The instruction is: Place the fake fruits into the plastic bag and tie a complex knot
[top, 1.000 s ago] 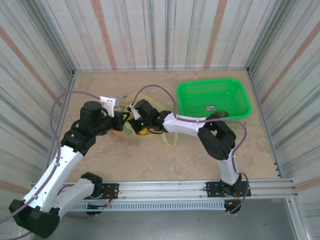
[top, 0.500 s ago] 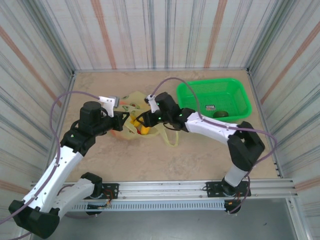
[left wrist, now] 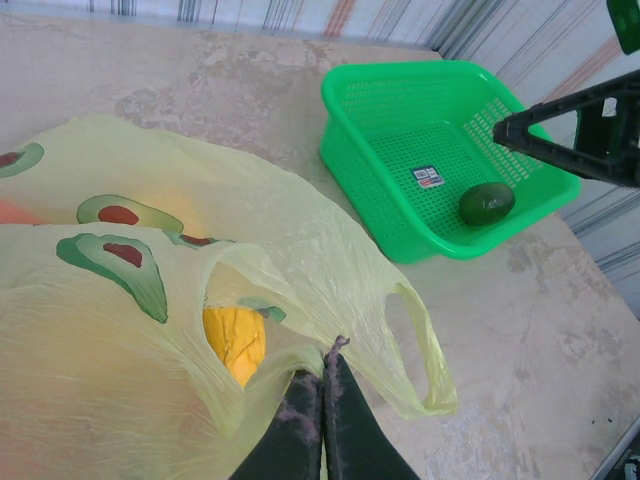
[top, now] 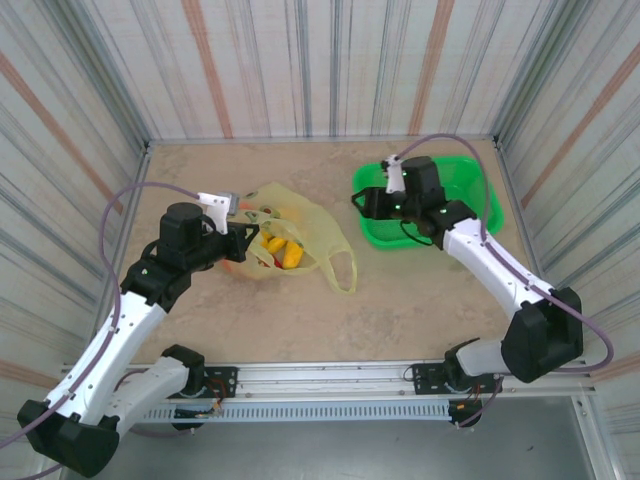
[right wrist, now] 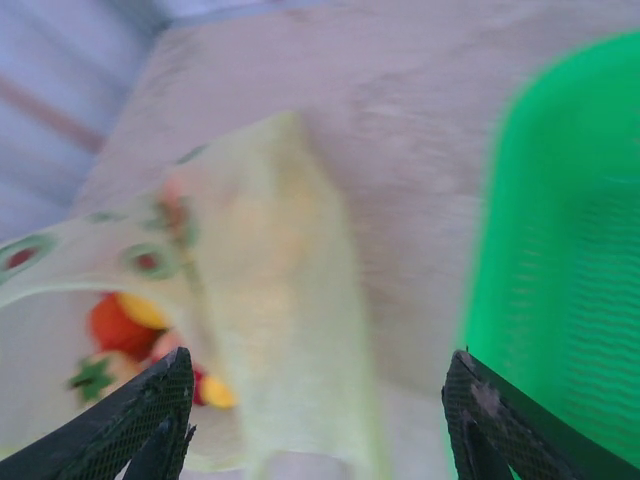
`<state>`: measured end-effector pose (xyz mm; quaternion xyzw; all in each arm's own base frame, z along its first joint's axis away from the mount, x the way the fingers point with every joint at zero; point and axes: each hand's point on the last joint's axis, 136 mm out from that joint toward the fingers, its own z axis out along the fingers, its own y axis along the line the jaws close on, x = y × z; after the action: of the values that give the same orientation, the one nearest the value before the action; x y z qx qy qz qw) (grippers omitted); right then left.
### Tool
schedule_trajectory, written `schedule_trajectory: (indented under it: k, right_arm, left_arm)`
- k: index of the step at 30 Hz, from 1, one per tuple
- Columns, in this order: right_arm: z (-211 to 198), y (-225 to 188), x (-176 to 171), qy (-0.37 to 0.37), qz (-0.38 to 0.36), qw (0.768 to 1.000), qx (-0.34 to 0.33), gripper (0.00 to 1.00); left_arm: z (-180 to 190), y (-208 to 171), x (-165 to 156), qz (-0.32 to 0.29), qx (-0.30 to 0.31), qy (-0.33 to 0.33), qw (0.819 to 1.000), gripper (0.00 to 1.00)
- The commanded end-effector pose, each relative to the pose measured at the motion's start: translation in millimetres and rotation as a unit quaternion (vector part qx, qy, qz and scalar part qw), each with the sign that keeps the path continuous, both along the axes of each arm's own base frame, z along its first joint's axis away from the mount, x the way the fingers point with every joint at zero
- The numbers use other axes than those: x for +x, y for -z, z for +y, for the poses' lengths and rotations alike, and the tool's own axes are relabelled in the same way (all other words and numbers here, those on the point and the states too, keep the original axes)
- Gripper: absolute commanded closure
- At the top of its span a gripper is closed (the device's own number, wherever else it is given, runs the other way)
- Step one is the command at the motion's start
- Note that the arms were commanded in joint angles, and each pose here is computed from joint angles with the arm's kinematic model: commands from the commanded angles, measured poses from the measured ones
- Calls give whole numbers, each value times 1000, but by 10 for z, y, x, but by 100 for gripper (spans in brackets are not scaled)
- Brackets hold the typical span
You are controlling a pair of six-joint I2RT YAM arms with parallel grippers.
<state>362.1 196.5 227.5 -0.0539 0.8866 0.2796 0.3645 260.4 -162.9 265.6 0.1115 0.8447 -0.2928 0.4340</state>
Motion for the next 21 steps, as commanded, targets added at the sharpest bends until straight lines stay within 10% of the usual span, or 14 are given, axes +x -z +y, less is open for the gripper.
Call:
schedule_trajectory:
  k: [1, 6, 14, 21]
  right_arm:
    - [-442, 178, -23, 76, 83, 993, -26, 32]
    - [-117, 154, -160, -28, 92, 995, 14, 31]
    - [663, 659, -921, -206, 82, 967, -125, 25]
    - [664, 1253, -1217, -215, 108, 942, -234, 19]
  left_arm:
    - [21, -2, -9, -2, 2, 1, 1000, 100]
    - [18, 16, -3, 1, 3, 1, 1000, 100]
    - [40, 58, 11, 5, 13, -7, 1000, 100]
    - [50, 88, 31, 8, 17, -11, 1000, 100]
